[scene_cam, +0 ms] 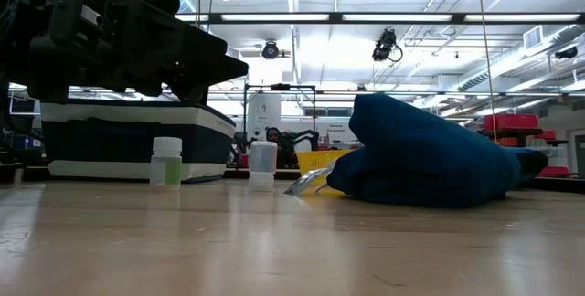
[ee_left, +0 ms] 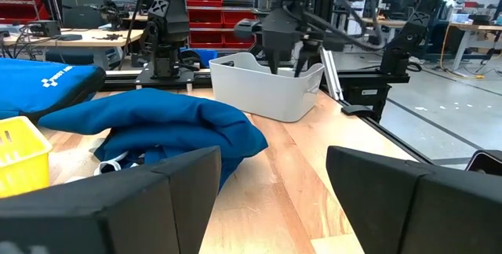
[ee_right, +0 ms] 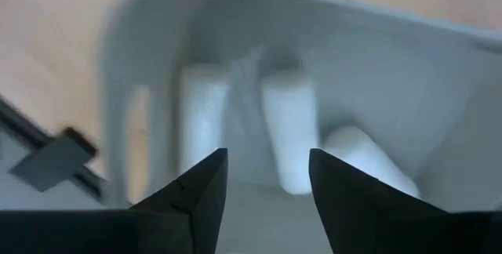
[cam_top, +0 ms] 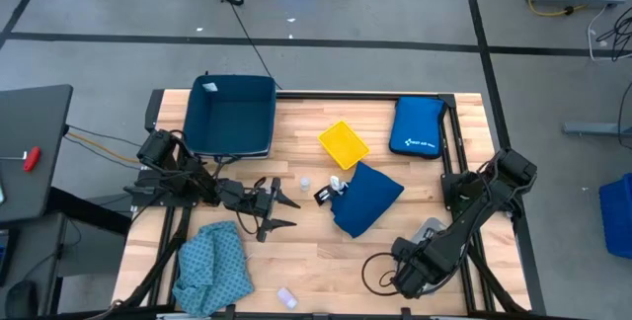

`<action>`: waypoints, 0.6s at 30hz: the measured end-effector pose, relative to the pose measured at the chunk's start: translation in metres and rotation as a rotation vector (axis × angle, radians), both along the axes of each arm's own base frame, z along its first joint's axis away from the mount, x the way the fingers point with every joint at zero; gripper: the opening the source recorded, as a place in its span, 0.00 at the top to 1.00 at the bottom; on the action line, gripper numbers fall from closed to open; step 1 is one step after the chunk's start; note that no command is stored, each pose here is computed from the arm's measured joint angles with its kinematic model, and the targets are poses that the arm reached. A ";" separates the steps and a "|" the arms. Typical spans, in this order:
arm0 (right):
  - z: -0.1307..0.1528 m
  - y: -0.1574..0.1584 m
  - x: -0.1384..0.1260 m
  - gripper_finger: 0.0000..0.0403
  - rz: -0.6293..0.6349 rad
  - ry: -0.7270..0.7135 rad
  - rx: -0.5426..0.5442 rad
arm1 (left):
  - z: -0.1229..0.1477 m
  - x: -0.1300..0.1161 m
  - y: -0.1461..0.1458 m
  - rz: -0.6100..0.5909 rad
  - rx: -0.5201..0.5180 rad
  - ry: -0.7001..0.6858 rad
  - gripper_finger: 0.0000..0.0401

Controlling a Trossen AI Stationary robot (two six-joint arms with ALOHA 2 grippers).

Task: Pick & place medical supplies in basket/bin
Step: Put the top right transparent pill bottle into the yellow bin

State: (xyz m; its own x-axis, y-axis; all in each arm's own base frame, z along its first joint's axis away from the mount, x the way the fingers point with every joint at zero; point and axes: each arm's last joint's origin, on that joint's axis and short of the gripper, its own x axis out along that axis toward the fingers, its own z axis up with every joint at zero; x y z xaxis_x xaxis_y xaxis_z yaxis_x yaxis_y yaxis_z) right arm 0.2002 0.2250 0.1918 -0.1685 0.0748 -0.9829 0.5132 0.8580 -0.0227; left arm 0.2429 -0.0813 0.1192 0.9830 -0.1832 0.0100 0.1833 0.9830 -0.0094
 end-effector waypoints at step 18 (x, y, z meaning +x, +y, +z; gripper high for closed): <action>0.054 -0.021 -0.001 0.73 0.115 -0.532 -0.167 | 0.000 0.000 0.000 0.000 0.009 -0.002 0.41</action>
State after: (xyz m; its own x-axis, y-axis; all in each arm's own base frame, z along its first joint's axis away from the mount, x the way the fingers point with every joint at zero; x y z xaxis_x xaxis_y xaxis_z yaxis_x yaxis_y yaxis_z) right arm 0.1996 0.2041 0.2456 0.3549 -0.0790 -0.9316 0.3947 0.9159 0.0727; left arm 0.2429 -0.0813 0.1192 0.9831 -0.1828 0.0100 0.1828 0.9831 -0.0002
